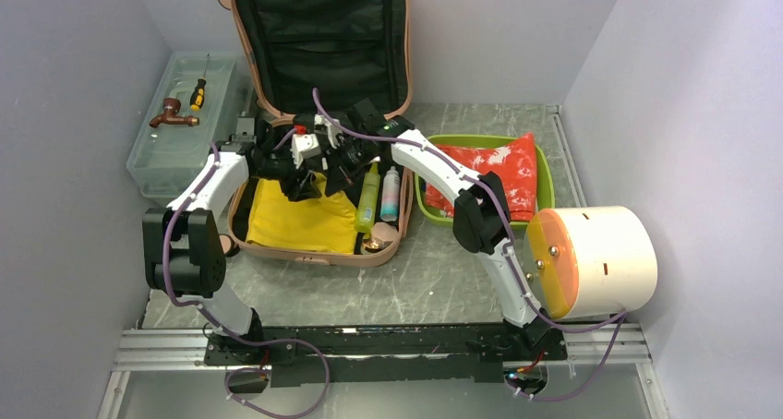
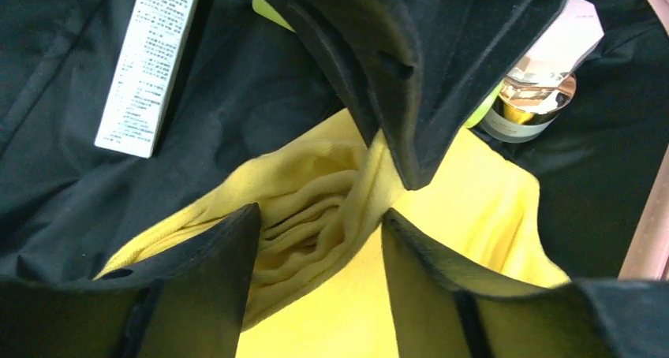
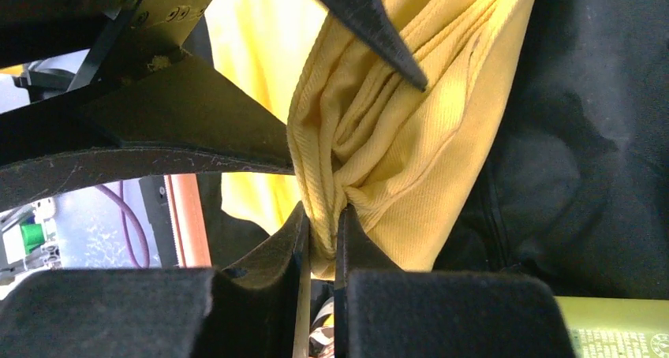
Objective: Open, take out, and arrange the luggage
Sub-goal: Pick up the clothes from the luggage.
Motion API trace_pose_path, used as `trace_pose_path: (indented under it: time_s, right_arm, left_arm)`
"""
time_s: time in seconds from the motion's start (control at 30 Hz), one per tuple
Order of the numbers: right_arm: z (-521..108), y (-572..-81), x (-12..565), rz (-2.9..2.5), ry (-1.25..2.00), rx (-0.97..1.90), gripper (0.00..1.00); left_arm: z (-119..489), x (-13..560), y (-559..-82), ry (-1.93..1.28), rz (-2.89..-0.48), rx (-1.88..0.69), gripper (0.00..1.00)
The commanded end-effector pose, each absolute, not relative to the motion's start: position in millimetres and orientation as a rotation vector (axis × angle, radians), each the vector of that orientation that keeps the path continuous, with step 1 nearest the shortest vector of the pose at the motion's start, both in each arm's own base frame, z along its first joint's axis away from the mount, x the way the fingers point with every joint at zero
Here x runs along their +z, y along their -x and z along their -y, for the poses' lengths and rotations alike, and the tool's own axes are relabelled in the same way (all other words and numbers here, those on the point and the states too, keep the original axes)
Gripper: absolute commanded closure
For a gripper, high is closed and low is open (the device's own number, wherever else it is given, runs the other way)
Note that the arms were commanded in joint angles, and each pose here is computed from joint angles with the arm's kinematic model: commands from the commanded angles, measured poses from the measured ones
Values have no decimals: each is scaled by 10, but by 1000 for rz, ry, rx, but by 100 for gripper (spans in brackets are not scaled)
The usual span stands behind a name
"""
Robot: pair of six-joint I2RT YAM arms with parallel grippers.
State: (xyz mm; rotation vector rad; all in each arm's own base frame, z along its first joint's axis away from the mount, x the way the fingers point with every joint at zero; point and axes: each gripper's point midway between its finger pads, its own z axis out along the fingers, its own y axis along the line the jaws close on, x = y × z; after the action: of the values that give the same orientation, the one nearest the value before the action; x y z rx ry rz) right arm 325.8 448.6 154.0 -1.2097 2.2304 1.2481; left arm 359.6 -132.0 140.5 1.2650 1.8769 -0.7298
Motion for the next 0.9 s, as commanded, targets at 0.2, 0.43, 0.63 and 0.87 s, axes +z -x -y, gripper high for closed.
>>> trace_pose_path:
  time_s: [0.2,0.43,0.63,0.87]
  right_arm:
    - [-4532,-2928,2030,-2100,1323,1338,50]
    - [-4274,-2994,1776,-2123,1385,1220,0]
    - [-4122,-3006,1537,-2098,1421,1196,0]
    - [-4177,-3135,1348,-2083,1429,1145,0]
  left_arm:
    - [1353,1354,-3638,-1291,-1894,-710,100]
    - [1332,1346,-3646,-1278,-1902,-685,100]
    - [1306,1396,-3657,-1277,-1902,-655,100]
    - [1319,1533,-3639,-1259,-1884,-648,100]
